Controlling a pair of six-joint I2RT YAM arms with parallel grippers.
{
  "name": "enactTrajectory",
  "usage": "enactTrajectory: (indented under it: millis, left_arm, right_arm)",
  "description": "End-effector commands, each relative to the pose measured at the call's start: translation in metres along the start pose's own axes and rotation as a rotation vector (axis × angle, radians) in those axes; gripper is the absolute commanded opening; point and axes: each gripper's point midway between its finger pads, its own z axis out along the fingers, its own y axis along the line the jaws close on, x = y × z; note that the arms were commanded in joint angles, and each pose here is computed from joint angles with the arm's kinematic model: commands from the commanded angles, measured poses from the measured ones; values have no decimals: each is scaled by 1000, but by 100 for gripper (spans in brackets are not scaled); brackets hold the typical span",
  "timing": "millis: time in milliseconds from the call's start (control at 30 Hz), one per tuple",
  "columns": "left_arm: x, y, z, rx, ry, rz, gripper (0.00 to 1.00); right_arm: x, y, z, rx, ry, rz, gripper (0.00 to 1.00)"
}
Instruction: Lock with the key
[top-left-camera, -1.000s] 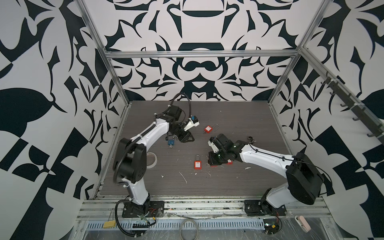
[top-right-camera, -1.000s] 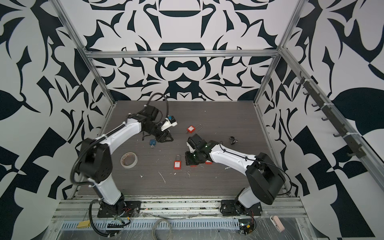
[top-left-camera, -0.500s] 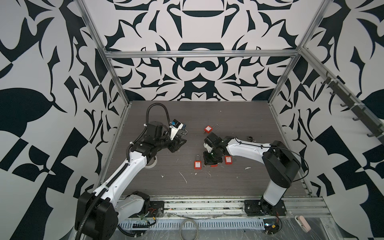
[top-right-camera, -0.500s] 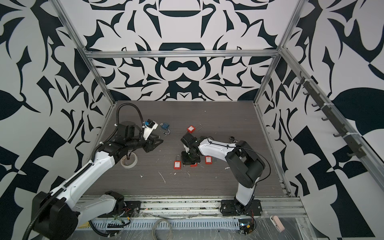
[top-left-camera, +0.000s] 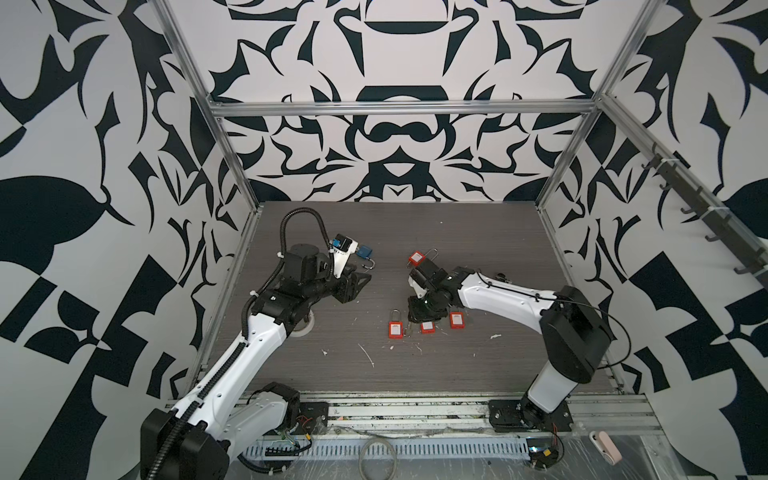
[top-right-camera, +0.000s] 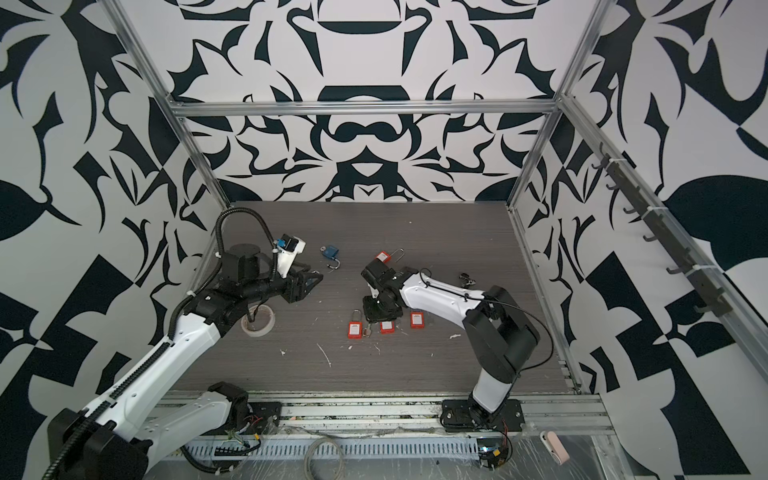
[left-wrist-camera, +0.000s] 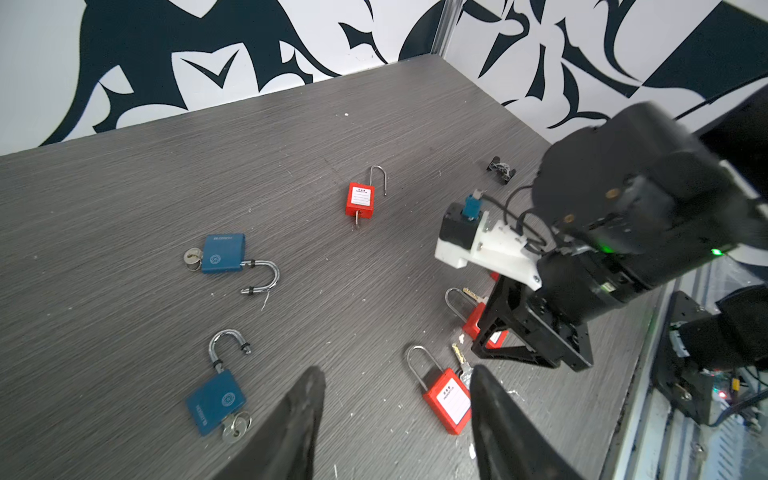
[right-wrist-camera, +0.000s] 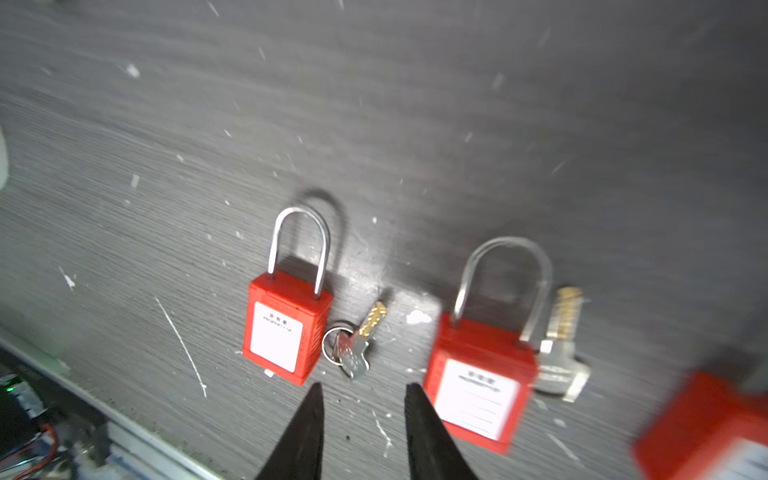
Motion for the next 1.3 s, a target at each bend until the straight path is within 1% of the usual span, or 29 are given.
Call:
enactTrajectory:
  millis: [0,100,133,167,267,300,400,500,533,567,600,733,833,967,1067,1267]
  left_arm:
    - [-8,-3,-1,23,-33,-5,60]
    - [-10,-3,1,25,-69,13,61]
    - [-9,-2,2,28,-73,14,64]
    - [-10,-2,3,29,-81,16,64]
    - [-11,1,8,24,-96,24,64]
    - [-10,4,10,14,-100,25,65]
    - [-13,9,15,2,-107,32,66]
    - [-15,12,20,-1,-112,44,66]
    - [-15,12,22,0,-113,45,66]
    - [-16,13,23,1,-116,48,66]
    - [-17,14,25,4,-119,51,66]
    - [-12,17,35,13,-95,51,66]
    - [-10,19,39,14,-74,57,66]
    - [-7,21,42,12,-60,71,66]
    - [-6,20,42,13,-55,79,66]
    - [-2,20,42,15,-42,88,66]
  right_arm:
    - [-42,-12,-51,138,-206,-101,48]
    - [-67,-28,-72,257,-292,-116,54]
    - [-74,-34,-75,288,-308,-102,55]
    - [-82,-39,-78,309,-321,-83,56]
    - [-107,-54,-77,323,-346,9,57]
    - [-116,-58,-75,322,-353,42,58]
    - [-141,-67,-66,325,-362,123,59]
    - [-164,-67,-51,316,-360,175,61]
    - [-171,-67,-47,308,-359,191,62]
    - [-177,-67,-41,306,-357,218,69]
    - [-182,-69,-35,307,-357,246,79]
    - [-201,-75,-16,294,-402,385,85]
    - [-210,-78,-2,291,-395,464,85]
    - [-223,-76,10,283,-405,524,85]
    - [-227,-80,16,297,-417,575,81]
    - [-223,-88,28,343,-397,616,76]
